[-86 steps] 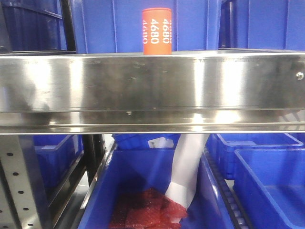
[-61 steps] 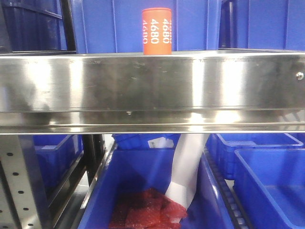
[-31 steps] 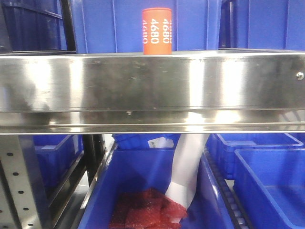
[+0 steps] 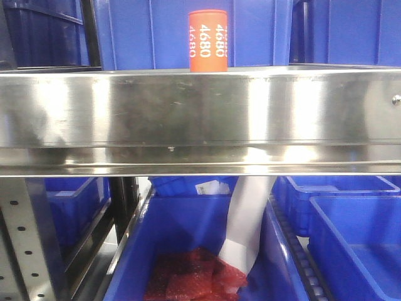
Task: Grab orange capacitor from left shelf to right conveyor
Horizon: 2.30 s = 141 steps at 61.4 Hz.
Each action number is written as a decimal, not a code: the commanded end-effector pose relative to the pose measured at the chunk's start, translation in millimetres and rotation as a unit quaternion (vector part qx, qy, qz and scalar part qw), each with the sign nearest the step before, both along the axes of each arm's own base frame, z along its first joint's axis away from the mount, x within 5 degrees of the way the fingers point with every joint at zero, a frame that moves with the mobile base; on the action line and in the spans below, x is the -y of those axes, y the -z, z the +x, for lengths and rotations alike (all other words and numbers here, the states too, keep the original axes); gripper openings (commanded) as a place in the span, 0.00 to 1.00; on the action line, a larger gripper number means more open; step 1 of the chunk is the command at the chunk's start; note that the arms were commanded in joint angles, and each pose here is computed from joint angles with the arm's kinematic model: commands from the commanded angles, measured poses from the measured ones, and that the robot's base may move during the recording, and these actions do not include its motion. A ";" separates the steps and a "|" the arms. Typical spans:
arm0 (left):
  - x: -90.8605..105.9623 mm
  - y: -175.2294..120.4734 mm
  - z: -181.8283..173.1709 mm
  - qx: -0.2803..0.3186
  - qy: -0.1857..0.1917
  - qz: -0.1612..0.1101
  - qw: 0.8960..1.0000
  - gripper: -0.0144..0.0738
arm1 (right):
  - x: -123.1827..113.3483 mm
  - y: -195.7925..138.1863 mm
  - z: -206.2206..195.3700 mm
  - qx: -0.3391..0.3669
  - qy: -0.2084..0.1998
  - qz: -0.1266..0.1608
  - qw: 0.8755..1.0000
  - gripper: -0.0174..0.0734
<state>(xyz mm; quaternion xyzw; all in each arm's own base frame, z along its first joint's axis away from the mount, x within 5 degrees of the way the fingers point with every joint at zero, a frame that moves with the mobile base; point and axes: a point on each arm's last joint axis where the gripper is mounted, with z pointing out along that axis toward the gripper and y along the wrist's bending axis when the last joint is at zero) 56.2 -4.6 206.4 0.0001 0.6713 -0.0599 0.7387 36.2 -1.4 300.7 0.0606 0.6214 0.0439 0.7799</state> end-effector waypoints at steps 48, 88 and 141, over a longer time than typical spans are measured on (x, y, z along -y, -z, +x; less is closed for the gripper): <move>0.0 -9.9 -3.1 0.053 0.002 -0.004 0.999 0.04 | -120.4 -117.9 160.4 -0.167 -0.282 -0.098 0.940 0.88; 0.0 -9.9 -3.1 0.053 0.002 -0.004 0.999 0.04 | -181.1 -40.9 244.2 -0.209 -0.293 -0.112 0.926 0.88; 0.0 -9.9 -3.1 0.053 0.002 -0.004 0.999 0.04 | -189.9 -8.0 276.0 -0.197 -0.280 -0.095 0.935 0.55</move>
